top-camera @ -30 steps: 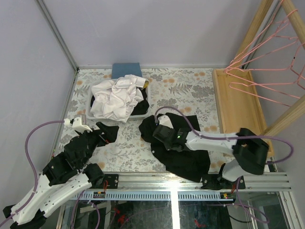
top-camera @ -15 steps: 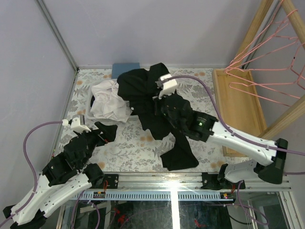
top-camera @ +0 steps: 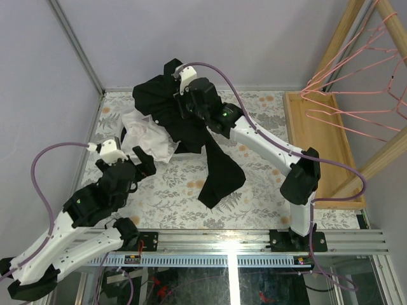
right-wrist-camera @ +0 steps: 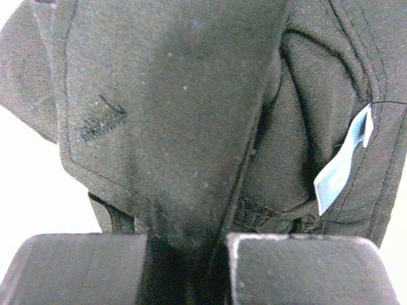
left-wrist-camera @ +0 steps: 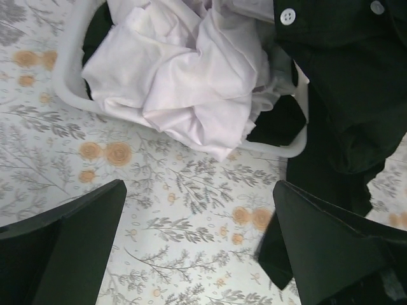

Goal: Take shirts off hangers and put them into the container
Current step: Place the shirt in the bin.

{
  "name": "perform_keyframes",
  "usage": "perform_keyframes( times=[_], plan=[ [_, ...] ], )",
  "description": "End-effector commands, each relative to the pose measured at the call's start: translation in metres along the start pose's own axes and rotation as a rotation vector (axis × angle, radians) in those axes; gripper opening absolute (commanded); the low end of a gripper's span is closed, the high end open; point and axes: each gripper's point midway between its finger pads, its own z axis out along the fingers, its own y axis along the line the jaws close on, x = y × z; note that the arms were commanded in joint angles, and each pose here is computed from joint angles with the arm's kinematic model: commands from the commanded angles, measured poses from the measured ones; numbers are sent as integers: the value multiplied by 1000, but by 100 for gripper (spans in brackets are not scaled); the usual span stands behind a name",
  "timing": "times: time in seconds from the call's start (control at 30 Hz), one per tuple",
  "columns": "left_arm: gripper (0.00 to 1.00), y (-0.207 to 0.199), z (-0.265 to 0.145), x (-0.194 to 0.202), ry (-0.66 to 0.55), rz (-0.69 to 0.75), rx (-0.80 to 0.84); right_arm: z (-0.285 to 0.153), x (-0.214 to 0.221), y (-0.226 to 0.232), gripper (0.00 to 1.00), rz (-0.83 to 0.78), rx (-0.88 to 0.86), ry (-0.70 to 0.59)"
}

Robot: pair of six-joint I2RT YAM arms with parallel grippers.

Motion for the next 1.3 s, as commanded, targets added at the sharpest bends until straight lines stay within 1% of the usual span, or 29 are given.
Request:
perform_keyframes(
  times=[0.0,0.1,0.2,0.3,0.4,0.43,0.5,0.57,0.63,0.73,0.87,0.93,1.0,1.1,1.2,1.27],
  plan=[
    [100,8,-5,-34,-76,20,-104,-8,-49,16,0,-45,-157,-105],
    [100,1,-12,-52,-88,23,-89,-3,-42,22,0,-68,-211,-89],
    [100,-9,-11,-56,-62,88,-72,1,-30,22,0,-89,-215,-73],
    [100,-17,-3,-54,-38,147,-71,3,-25,13,0,-95,-172,-71],
    [100,-24,16,-55,6,175,-49,2,-19,12,0,-94,-180,-65],
    [100,-15,29,-56,31,173,-84,2,-17,11,0,-97,-180,-61],
    [100,14,51,-64,68,115,-162,1,-15,12,0,-110,-184,-55],
    [100,40,62,-76,43,30,-186,-2,-13,18,0,-143,-230,-47],
    [100,62,63,-83,23,-32,-207,-4,-11,30,0,-185,-309,-29],
    [100,88,60,-78,20,-80,-265,4,-9,42,0,-215,-389,0],
    [100,104,51,-61,-31,-105,-305,40,10,51,0,-204,-427,32],
    [100,107,44,-53,-55,-105,-303,62,30,54,0,-224,-441,54],
    [100,110,37,-53,-103,-117,-314,81,58,57,0,-256,-451,111],
    [100,106,25,-58,-165,-131,-287,109,124,49,0,-261,-427,239],
    [100,104,26,-52,-186,-163,-261,127,188,37,0,-263,-374,365],
    [100,101,31,-46,-175,-166,-233,128,213,30,1,-279,-358,427]
  ],
)
